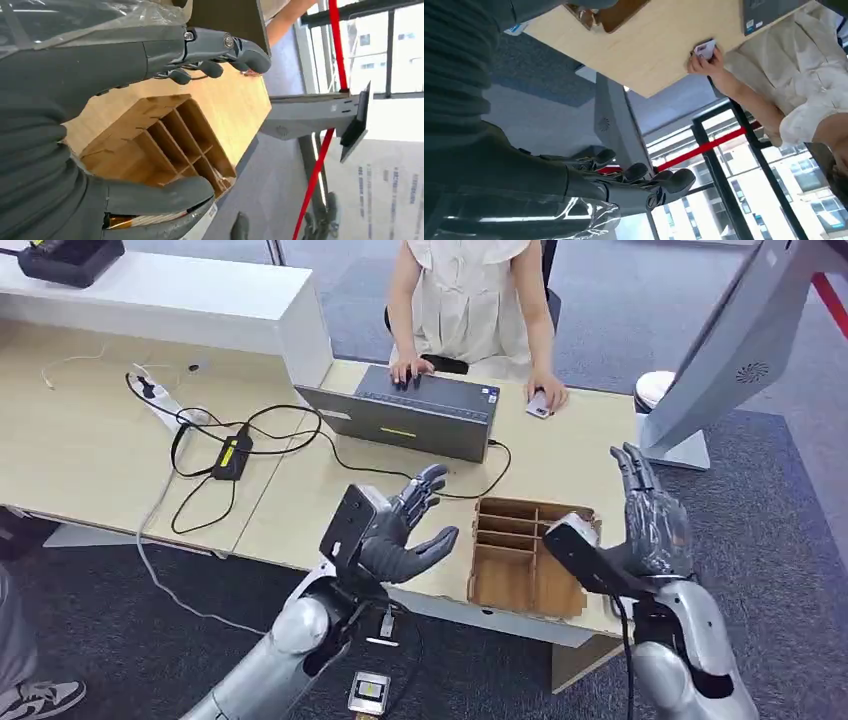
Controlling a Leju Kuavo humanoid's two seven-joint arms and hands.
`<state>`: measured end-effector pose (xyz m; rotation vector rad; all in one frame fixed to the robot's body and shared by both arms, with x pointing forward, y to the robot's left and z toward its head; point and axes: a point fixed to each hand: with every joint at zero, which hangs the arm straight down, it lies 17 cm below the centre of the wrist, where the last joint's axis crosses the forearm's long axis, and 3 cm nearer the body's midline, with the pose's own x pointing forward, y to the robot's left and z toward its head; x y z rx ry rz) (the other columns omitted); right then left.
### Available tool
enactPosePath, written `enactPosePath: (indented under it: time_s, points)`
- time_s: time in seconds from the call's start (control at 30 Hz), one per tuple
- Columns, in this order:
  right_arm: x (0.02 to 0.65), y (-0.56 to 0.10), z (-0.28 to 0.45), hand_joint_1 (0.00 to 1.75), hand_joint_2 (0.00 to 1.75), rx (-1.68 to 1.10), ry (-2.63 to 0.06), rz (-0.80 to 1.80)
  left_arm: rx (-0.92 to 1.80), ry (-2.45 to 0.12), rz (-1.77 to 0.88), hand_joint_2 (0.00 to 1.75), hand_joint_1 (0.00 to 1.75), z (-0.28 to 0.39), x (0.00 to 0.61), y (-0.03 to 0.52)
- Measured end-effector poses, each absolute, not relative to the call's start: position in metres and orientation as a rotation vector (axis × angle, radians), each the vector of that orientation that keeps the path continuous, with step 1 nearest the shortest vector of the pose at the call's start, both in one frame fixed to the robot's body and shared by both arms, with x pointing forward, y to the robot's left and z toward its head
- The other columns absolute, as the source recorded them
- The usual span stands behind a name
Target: Pass the card to the sensor for recognition and then transmit it.
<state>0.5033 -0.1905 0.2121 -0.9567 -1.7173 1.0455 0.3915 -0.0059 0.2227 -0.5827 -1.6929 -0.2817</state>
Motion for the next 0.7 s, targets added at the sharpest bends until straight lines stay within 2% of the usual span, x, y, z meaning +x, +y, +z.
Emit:
enactPosePath:
  time_s: [0.7]
  points:
    - [0.500, -0.174, 0.155, 0.00, 1.75, -0.886, -1.572, 1.184, -0.601, -1.708, -0.257, 1.75, 0.00, 0.240, 0.394, -0.004]
